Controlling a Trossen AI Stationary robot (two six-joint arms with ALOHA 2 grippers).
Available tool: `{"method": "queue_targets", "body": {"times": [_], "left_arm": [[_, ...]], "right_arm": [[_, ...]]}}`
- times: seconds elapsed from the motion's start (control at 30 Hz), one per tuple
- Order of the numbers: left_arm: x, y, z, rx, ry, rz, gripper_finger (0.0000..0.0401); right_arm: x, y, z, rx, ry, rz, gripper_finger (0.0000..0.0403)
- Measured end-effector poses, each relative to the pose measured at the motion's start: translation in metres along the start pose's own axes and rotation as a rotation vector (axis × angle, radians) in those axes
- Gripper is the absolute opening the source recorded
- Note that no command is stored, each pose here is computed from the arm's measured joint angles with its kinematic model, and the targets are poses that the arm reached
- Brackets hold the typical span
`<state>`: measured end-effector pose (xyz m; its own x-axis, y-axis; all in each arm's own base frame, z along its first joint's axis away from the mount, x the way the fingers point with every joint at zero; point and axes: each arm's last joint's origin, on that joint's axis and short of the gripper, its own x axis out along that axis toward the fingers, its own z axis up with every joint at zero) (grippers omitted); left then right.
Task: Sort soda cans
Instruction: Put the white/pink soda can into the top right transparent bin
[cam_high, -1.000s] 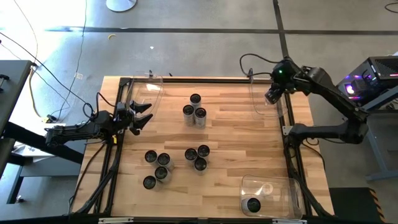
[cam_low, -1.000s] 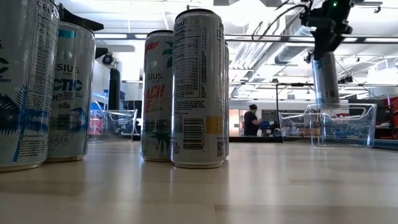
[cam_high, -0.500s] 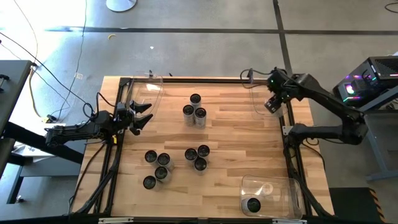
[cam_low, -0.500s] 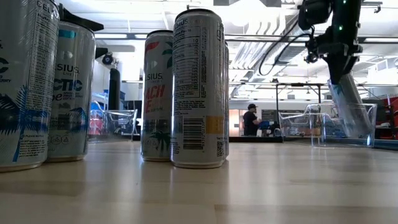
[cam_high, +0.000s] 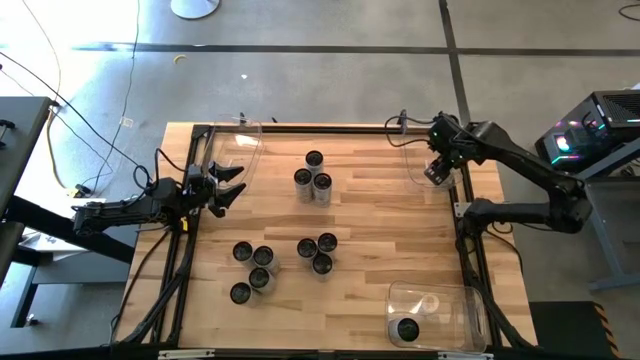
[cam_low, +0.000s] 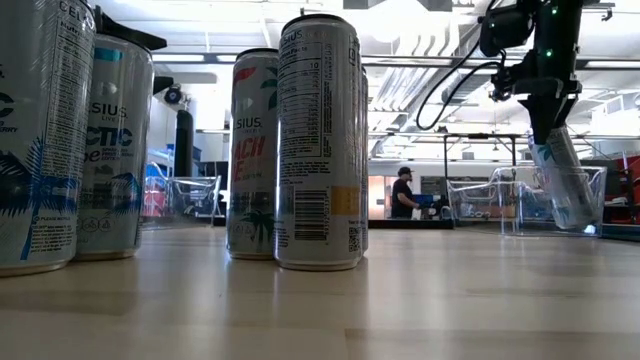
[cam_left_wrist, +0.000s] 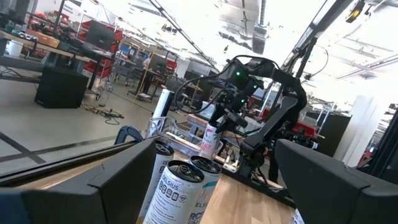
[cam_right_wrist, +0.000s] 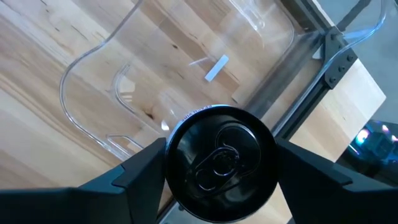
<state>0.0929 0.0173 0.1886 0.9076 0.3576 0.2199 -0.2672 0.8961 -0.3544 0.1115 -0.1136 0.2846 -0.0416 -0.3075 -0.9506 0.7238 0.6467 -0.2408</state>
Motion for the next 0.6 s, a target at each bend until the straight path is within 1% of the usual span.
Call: {"method": "queue_targets", "body": {"times": [0.23, 0.37, 0.47, 0.6], "left_arm": [[0.0, 0.0, 0.0, 0.0, 0.0, 0.0, 0.0323], [0.0, 0.0, 0.0, 0.0, 0.0, 0.0, 0.0323], [0.0, 0.0, 0.0, 0.0, 0.0, 0.0, 0.0323], [0.0, 0.0, -0.0001, 0.0, 0.001, 0.0, 0.0323]], "right_arm": [[0.0003, 0.0002, 0.0001, -0.005, 0.0, 0.003, 0.0263], [0.0013, 0.0014, 0.0023, 0.007, -0.016, 0.038, 0.0264], [0.0022, 0.003, 0.0027, 0.036, -0.017, 0.087, 0.0264], [0.0023, 0.0025, 0.0043, 0.051, -0.031, 0.088, 0.0265]]}}
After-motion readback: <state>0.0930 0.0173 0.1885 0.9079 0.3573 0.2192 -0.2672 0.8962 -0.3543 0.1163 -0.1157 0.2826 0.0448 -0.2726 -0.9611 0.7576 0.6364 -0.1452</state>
